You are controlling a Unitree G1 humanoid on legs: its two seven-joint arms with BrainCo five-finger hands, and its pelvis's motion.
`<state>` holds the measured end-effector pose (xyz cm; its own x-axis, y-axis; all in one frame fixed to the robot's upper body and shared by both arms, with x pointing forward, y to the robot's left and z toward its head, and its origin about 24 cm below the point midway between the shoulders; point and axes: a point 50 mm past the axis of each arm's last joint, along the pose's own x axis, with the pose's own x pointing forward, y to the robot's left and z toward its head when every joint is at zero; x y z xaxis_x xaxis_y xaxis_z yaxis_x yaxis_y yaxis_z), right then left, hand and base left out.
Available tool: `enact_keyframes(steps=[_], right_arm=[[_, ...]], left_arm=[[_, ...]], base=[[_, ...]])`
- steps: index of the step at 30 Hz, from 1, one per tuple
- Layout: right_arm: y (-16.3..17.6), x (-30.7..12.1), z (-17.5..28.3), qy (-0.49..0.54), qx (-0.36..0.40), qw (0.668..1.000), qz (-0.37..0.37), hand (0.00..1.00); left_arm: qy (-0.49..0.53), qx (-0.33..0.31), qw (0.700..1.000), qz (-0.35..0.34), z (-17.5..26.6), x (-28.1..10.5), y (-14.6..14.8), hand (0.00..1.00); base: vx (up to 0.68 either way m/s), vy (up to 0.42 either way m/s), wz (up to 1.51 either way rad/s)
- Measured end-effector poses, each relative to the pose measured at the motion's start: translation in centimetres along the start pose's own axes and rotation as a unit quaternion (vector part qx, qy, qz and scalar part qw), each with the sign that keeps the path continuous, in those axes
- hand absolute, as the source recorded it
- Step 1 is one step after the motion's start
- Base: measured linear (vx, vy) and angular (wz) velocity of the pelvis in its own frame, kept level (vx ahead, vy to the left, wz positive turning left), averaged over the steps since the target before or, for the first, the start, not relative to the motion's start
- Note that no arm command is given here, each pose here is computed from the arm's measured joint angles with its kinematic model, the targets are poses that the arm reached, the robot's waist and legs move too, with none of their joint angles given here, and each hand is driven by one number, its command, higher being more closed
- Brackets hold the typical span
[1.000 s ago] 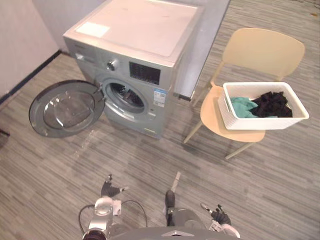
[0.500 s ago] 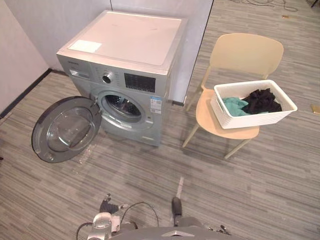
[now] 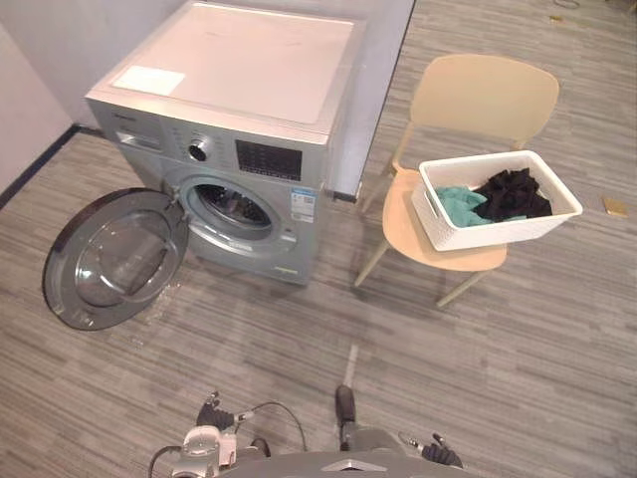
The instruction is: Pick up the laundry basket with both hands and put the clothes into the washing machine.
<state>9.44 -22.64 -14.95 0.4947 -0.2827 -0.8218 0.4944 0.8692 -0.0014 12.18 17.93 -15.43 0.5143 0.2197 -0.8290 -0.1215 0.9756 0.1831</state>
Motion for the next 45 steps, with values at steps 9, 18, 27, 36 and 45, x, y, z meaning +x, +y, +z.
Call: enact_keyframes(steps=[9, 18, 27, 36, 45], right_arm=[[5.2, -2.6, 8.0, -0.211, 0.068, 0.973, 0.064, 0.00], [5.9, -6.0, 14.6, -0.373, 0.063, 0.923, 0.074, 0.00], [9.1, -9.1, 17.8, -0.461, 0.061, 0.877, 0.123, 0.00], [8.6, -10.9, 20.4, -0.526, 0.027, 0.843, 0.111, 0.00], [10.5, -11.2, 21.2, -0.539, -0.064, 0.832, 0.111, 0.00]], left_arm=[[-0.072, -0.009, 0.997, 0.020, 6.2, 1.1, 0.2, 0.00], [-0.057, 0.014, 0.997, 0.042, 5.1, 1.2, 1.9, 0.00], [-0.050, -0.021, 0.998, 0.028, 2.6, 0.0, 0.4, 0.00], [-0.064, -0.022, 0.998, 0.013, 2.7, -0.3, -0.5, 0.00], [-0.037, -0.026, 0.999, 0.021, 1.6, -0.3, 0.1, 0.00]], base=[[-0.13, 0.010, -0.96], [0.11, -0.206, -0.94], [0.15, -0.250, -0.57], [0.24, 0.062, 0.11], [0.38, 0.186, 0.37]])
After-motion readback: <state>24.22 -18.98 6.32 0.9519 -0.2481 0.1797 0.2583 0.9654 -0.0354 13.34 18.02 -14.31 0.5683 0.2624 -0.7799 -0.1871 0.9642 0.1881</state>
